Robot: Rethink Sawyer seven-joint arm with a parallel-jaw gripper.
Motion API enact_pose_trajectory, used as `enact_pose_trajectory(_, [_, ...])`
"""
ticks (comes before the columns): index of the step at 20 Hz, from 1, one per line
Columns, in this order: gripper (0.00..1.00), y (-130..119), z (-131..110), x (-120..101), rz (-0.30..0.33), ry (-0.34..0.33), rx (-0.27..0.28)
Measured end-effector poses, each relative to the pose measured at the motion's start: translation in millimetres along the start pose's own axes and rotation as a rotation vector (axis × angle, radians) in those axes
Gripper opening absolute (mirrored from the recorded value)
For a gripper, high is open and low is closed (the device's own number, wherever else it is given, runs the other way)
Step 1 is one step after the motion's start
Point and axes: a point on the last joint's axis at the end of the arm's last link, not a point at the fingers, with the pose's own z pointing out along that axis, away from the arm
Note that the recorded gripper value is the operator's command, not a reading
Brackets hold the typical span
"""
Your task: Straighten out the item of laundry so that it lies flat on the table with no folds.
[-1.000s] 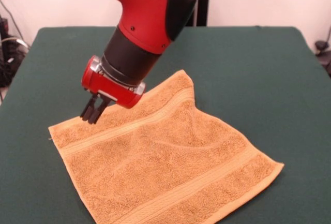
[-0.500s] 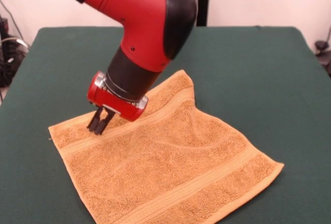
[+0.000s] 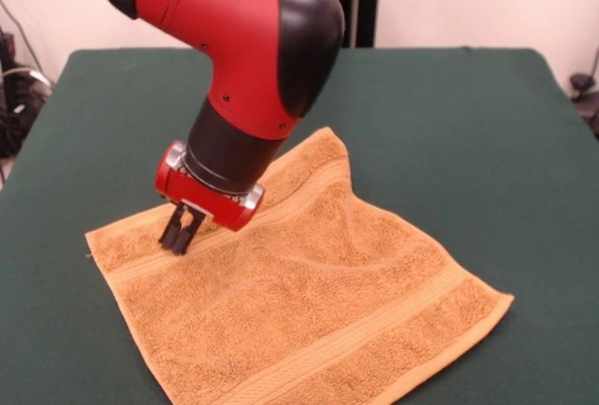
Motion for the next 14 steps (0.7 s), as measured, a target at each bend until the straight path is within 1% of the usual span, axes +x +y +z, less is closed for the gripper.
enact_pose_trajectory(3, [0.0,-1.2,0.8,-2.2,0.023,0.004,-0.007])
enact_pose_trajectory(7, [0.0,-1.7,0.9,-2.5,0.027,0.005,-0.006])
enact_pose_trajectory(12, [0.0,-0.3,1.3,-1.7,0.008,-0.002,0.013])
enact_pose_trajectory(14, [0.0,0.2,0.6,-0.8,-0.007,0.0,0.03])
